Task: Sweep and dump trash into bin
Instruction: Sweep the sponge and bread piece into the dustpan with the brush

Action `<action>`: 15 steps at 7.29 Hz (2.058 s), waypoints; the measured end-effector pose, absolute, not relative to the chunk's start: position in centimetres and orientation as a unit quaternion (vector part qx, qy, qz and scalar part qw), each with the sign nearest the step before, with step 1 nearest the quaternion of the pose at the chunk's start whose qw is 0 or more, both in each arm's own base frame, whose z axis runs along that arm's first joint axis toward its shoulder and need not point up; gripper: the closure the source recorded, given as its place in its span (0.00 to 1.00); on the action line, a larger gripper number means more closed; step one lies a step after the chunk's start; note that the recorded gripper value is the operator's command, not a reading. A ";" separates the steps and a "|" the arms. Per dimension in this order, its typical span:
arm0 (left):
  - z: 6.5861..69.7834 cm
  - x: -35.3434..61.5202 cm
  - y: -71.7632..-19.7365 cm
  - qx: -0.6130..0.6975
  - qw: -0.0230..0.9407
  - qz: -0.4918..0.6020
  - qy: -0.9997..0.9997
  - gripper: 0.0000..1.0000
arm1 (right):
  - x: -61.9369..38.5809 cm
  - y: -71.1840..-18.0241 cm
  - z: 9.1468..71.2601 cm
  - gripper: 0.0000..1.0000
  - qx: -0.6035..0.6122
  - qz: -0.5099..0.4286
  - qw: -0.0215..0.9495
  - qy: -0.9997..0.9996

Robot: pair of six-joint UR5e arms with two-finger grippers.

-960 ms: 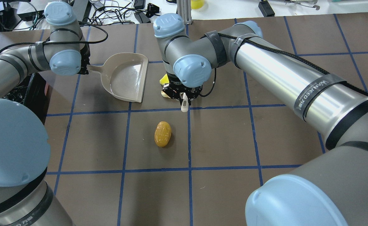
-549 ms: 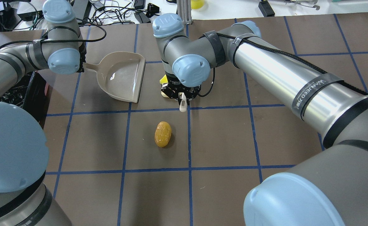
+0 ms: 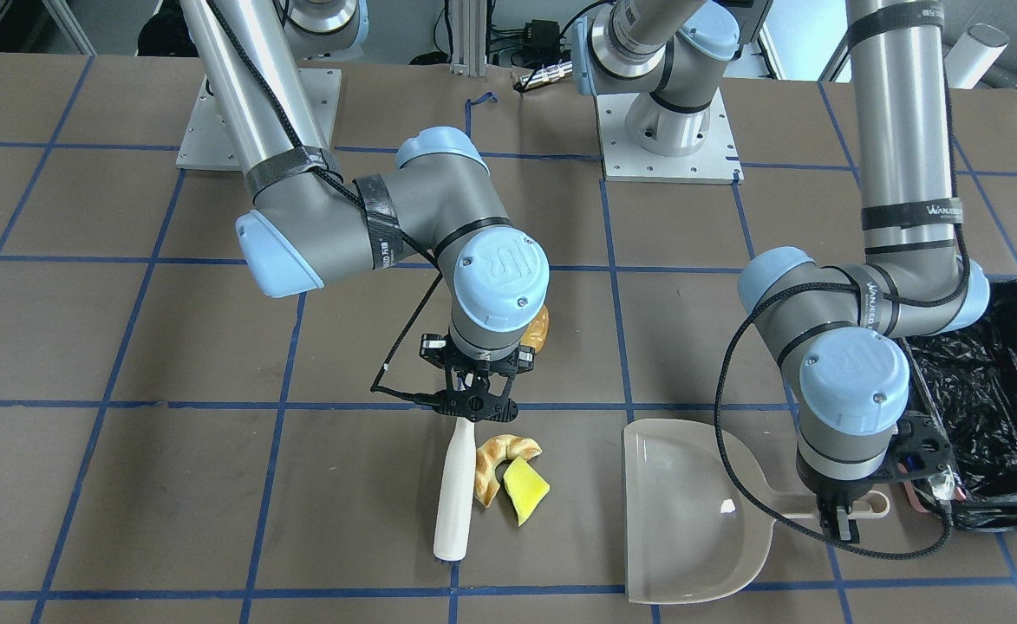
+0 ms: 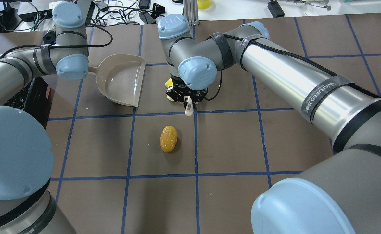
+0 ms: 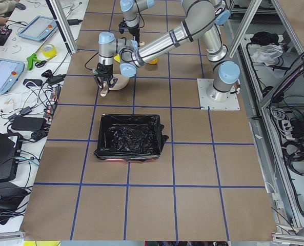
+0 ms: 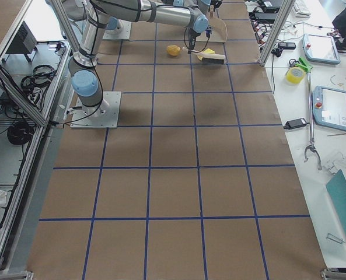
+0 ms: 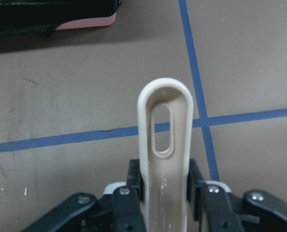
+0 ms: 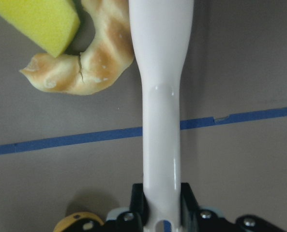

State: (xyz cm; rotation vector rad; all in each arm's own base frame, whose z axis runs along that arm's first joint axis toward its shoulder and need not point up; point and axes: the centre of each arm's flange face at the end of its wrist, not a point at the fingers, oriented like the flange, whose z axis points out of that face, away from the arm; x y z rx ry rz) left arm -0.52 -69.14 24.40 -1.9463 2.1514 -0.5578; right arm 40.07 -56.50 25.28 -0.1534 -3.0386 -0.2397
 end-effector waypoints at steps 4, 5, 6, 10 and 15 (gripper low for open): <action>24.0 -0.3 -69.3 -0.659 0.111 -0.198 0.717 1.00 | 41.7 -56.2 25.0 1.00 -0.062 -0.080 0.031 -0.994; 24.1 -0.3 -69.4 -0.661 0.111 -0.199 0.715 1.00 | 41.9 -56.3 24.9 1.00 -0.063 -0.080 0.031 -0.994; 24.1 -0.4 -69.4 -0.661 0.110 -0.199 0.715 1.00 | 41.9 -56.3 24.9 1.00 -0.064 -0.080 0.031 -0.994; 24.1 -0.7 -69.5 -0.660 0.111 -0.201 0.715 1.00 | 43.7 -56.4 24.8 1.00 -0.077 -0.084 0.006 -0.993; 24.1 -0.7 -69.5 -0.660 0.111 -0.201 0.715 1.00 | 51.5 -57.5 24.4 1.00 -0.101 -0.084 -0.046 -0.990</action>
